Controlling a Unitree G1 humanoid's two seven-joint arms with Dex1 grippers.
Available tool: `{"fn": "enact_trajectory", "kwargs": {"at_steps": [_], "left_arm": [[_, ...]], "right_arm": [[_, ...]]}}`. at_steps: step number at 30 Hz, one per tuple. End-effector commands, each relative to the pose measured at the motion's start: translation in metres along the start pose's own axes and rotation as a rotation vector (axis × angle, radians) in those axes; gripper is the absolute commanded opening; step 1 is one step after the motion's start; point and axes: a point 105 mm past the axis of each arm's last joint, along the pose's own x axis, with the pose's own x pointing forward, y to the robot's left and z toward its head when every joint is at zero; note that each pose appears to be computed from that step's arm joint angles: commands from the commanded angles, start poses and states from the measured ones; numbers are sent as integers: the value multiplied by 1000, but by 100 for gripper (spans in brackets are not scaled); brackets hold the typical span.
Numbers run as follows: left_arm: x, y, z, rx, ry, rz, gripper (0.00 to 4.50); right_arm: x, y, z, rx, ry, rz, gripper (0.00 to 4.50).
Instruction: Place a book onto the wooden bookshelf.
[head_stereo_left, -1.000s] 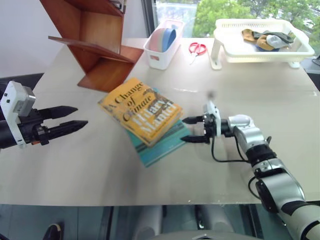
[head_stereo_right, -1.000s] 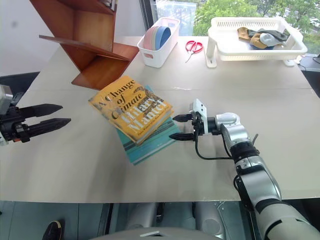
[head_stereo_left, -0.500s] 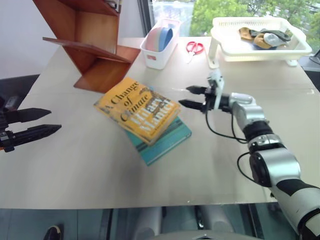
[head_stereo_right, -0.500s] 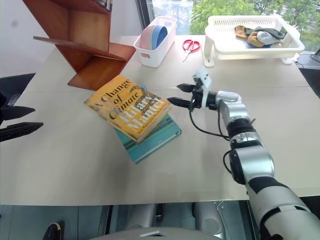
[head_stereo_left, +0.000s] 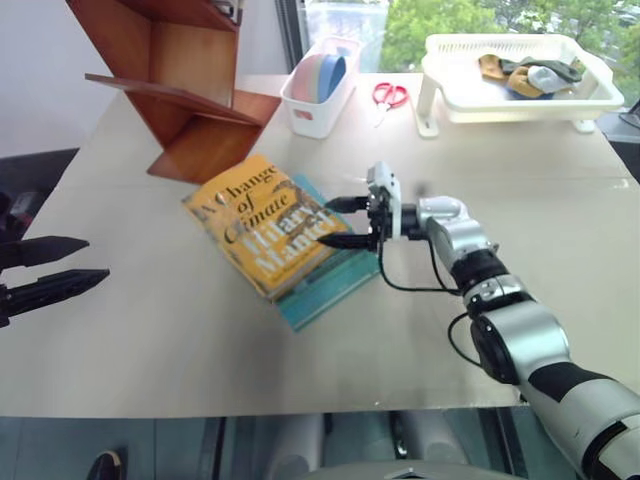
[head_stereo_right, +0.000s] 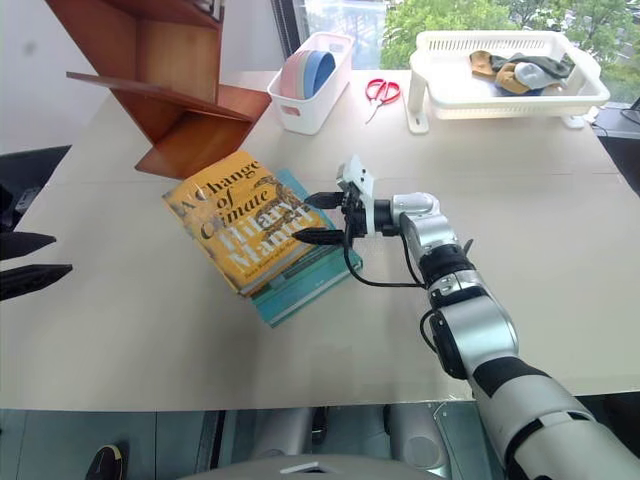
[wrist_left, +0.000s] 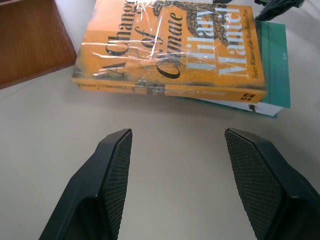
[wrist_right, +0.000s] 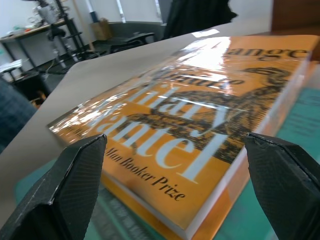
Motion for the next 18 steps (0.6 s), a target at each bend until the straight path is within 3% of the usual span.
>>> {"fn": "enact_trajectory", "kwargs": {"at_steps": [1,9,13,18], "left_arm": [[-1,-1,6,24,-27,11,312],[15,-1,-2,-29,-69,-26,312],[33,13,-21,-210,-124,45,312],[60,9,-48,-446,-120,39,312]], "right_arm": [[6,14,5,-51,11,72,450],[-2,28,10,-101,36,89,450],[-34,24,22,-148,26,23,450],[-92,30,37,-181,50,-63,450]]}}
